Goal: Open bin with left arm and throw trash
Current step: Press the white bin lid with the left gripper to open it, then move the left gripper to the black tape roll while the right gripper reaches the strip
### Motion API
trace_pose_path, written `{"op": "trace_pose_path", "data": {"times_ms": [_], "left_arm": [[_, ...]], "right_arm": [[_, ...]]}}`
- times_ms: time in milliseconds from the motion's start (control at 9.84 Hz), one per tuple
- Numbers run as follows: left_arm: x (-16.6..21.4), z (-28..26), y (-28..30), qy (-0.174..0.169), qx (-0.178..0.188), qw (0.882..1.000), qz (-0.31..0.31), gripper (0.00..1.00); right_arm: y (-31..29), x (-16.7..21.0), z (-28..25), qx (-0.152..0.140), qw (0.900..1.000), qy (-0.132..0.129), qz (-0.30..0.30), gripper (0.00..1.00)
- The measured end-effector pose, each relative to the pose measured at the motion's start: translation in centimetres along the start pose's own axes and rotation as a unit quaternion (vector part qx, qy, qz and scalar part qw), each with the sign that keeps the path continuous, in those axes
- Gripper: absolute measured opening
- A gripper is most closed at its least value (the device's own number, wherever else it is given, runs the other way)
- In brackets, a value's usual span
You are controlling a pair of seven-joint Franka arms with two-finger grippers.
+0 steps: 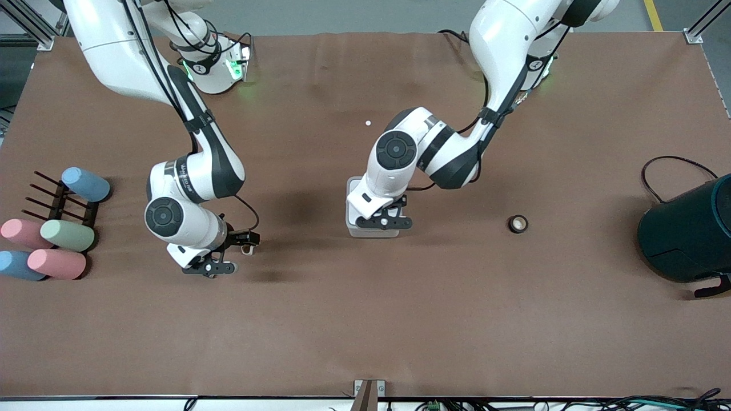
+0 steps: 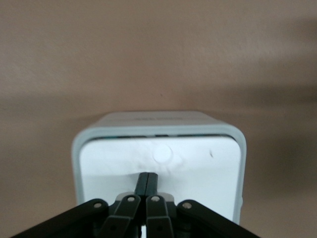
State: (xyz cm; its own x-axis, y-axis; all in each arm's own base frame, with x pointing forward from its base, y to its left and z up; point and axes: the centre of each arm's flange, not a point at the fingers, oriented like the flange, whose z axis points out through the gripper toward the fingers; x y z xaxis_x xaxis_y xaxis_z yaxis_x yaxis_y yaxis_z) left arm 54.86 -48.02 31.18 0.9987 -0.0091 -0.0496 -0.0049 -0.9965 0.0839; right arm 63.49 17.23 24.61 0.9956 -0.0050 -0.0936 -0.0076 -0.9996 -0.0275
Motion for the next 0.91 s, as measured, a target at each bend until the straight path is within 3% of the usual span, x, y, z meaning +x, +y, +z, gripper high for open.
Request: {"op": "trace_pose_path", "data": {"times_ms": [305, 610, 813, 914], "left_arm": [[3.0, -7.2, -6.3, -0.02, 0.025, 0.999, 0.001, 0.01], [7.5, -9.3, -17.9, -0.018, 0.102, 0.995, 0.013, 0.03], [10.2, -7.5, -26.0, -0.022, 0.11, 0.994, 0.009, 0.14], [11.1, -6.4, -29.7, -0.011, 0.102, 0.995, 0.02, 0.26]], "right_arm": [[0.0, -0.8, 3.1, 0.004, 1.0, 0.004, 0.006, 1.0], [-0.3, -1.0, 5.8, 0.002, 1.0, -0.001, 0.005, 1.0], [-1.8, -1.4, 6.3, 0.002, 1.0, -0.001, -0.006, 0.99], [-2.2, -1.6, 6.4, 0.001, 1.0, -0.001, -0.009, 0.97]]}}
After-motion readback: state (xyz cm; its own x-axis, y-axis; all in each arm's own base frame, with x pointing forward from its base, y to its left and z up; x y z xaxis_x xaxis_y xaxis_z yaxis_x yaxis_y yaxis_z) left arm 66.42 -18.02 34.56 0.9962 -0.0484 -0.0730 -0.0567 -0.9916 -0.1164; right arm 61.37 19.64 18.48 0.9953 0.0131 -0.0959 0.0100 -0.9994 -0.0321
